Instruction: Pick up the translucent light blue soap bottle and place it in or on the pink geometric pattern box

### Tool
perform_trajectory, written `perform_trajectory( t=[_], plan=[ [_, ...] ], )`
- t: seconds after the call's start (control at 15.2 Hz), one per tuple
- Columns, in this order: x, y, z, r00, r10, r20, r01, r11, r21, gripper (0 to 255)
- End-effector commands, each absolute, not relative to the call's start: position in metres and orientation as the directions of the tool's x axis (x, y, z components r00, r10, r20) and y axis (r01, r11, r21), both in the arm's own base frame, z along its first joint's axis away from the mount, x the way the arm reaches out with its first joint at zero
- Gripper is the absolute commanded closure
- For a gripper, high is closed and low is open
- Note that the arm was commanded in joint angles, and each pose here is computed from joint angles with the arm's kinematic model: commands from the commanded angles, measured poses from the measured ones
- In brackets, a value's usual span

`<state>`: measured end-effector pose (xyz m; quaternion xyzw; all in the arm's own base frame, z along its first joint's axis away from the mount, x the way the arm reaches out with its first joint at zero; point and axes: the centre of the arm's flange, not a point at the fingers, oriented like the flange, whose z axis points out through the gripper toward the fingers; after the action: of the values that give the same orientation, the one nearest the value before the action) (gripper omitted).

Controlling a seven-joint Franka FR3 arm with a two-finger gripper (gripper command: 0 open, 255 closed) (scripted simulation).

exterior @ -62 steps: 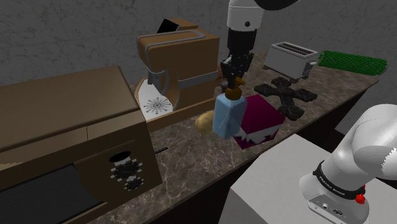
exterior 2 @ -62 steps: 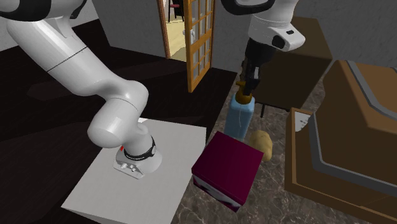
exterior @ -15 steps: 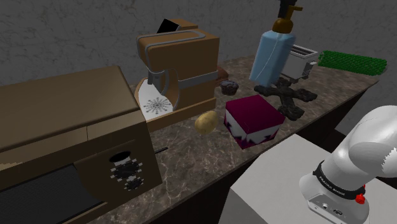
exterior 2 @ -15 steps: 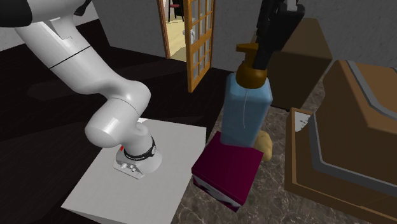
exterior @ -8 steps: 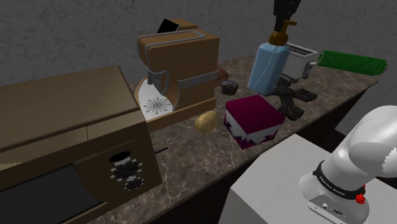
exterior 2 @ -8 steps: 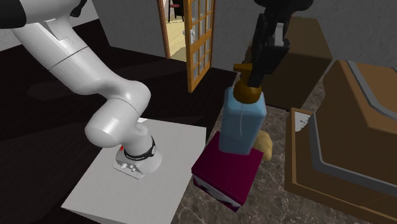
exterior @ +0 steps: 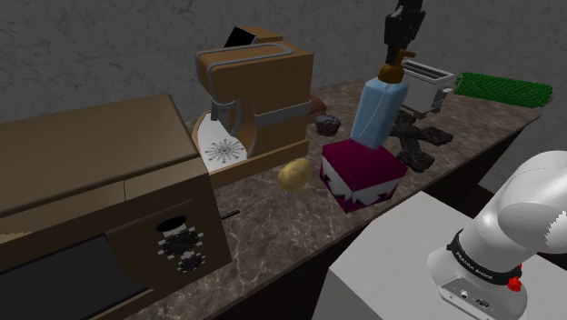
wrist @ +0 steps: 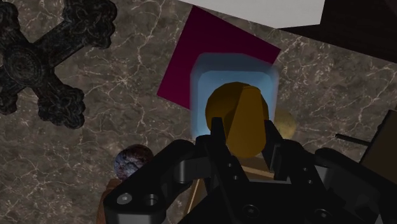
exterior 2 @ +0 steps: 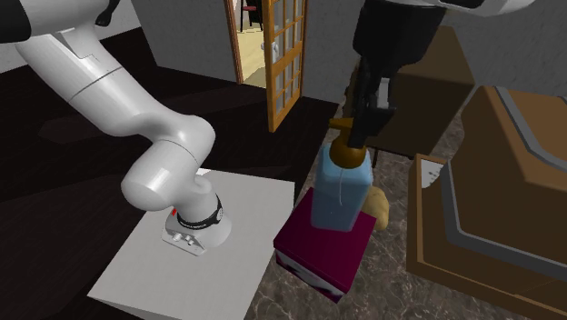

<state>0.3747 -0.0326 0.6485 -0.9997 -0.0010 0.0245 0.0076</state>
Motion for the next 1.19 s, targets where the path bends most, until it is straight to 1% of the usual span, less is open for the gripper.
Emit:
perform_trajectory(
  t=[0.0,0.59,1.12],
  plan=[
    [0.375,-0.033,0.637,0.999,0.002,-0.048,0.002,-1.000,-0.015,255],
    [0.375,-0.033,0.588,0.999,0.002,-0.048,0.002,-1.000,-0.015,255],
    [0.375,-0.033,0.588,0.999,0.002,-0.048,0.002,-1.000,-0.015,255]
  ],
)
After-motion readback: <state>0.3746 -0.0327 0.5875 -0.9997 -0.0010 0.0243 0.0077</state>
